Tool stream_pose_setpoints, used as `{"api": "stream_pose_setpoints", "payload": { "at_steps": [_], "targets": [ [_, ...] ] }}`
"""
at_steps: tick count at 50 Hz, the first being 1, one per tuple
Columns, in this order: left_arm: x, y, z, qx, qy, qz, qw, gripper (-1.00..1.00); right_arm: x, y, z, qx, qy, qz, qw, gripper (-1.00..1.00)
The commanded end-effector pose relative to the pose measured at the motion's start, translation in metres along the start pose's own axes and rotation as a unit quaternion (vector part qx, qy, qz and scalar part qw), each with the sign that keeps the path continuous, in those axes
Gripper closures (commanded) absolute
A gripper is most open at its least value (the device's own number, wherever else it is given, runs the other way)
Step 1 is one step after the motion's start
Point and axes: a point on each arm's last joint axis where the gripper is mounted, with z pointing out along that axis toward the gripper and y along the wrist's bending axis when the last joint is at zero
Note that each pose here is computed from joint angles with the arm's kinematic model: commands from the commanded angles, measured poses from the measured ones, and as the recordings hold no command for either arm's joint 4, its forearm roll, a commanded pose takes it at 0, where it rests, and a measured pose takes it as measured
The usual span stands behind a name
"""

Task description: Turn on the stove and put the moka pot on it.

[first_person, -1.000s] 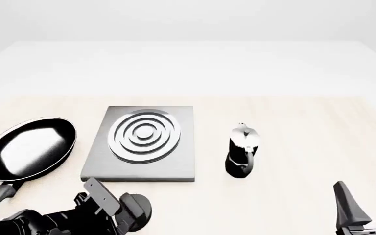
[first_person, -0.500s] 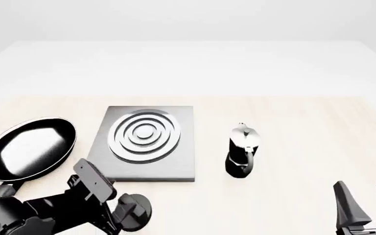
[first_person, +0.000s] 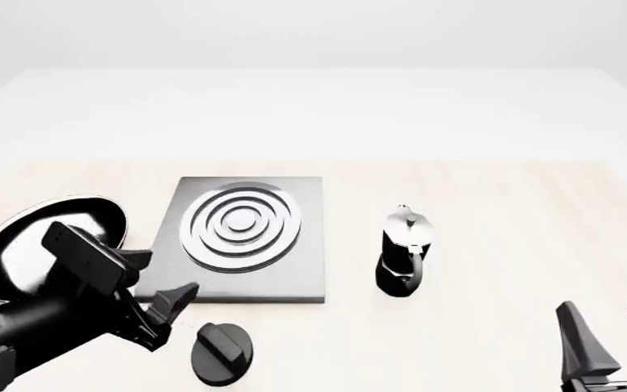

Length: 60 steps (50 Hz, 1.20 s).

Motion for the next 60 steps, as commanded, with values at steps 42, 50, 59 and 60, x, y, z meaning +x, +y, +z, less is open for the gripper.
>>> {"api": "stream_pose_setpoints", "payload": {
  "at_steps": [42,50,59,60],
  "targets": [
    [0.003,0.011,-0.034,-0.046,-0.072,-0.033,0.9958,-1.0,-0.092,0.043,0.147,-0.109,0.17,-0.019,0.9792,-1.0],
    [0.002,0.011,-0.035,-0.046,-0.074,-0.031,0.9957,-1.0,-0.072,0.06,0.164,-0.123,0.24,0.025,0.9627,-1.0],
    [0.004,0.01,-0.034,-0.045,-0.075,-0.033,0.9956,-1.0,-0.057,0.073,0.164,-0.133,0.292,0.053,0.9458,-1.0],
    [0.004,0.01,-0.034,-0.044,-0.075,-0.033,0.9957,-1.0,-0.057,0.071,0.162,-0.132,0.291,0.049,0.9462,-1.0]
  ]
}}
